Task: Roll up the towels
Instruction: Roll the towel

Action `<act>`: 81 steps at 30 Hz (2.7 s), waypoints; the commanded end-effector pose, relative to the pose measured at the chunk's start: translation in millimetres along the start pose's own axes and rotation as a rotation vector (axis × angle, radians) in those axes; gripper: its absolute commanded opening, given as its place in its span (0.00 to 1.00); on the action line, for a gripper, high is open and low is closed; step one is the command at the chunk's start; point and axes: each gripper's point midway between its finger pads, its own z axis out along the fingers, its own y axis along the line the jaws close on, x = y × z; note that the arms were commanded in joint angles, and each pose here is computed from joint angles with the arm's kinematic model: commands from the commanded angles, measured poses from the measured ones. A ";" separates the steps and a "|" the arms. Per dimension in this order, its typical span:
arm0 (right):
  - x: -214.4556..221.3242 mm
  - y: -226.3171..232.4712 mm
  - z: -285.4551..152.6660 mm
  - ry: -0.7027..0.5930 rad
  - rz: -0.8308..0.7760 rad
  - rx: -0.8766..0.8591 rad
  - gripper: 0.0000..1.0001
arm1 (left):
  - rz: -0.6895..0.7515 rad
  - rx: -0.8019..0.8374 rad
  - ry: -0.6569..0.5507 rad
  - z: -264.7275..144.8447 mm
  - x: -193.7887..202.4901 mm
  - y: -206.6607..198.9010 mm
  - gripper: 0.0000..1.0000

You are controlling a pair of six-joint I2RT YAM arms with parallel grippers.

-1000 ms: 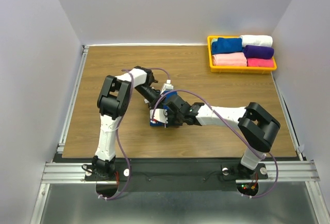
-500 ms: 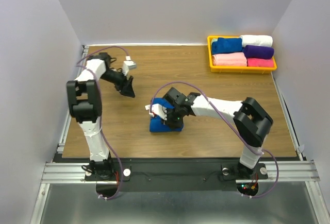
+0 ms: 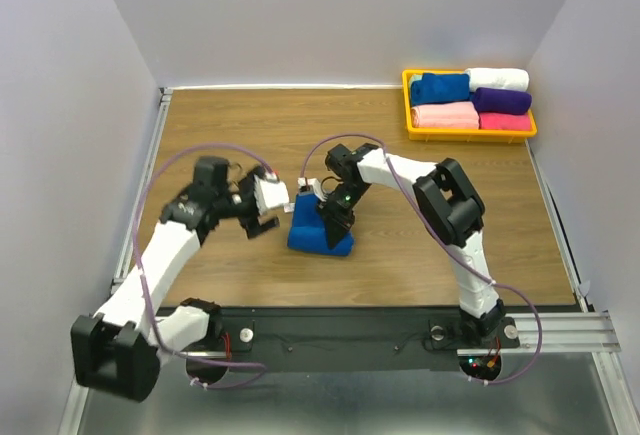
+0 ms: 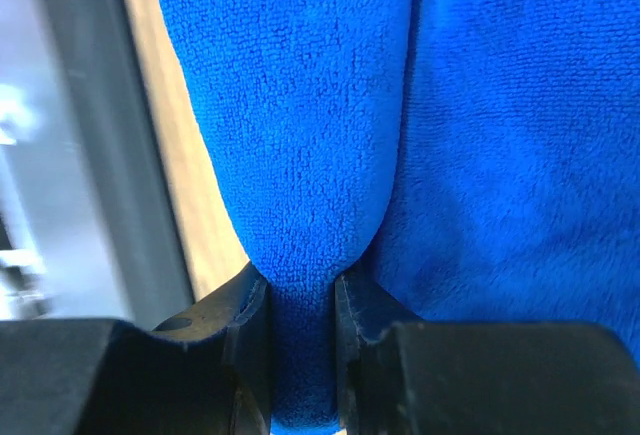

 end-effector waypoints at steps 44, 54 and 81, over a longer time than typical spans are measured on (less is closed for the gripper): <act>-14.8 -48.3 -56.1 -0.105 0.309 -0.164 0.70 | 0.364 0.356 0.368 103.1 61.6 -167.6 0.17; -50.5 -66.5 -157.8 -0.365 0.318 0.059 0.86 | 0.139 0.443 0.373 106.0 54.8 -151.8 0.09; -59.9 0.8 -136.4 -0.229 -0.536 0.778 0.90 | -0.466 0.832 0.411 130.6 99.1 -75.9 0.15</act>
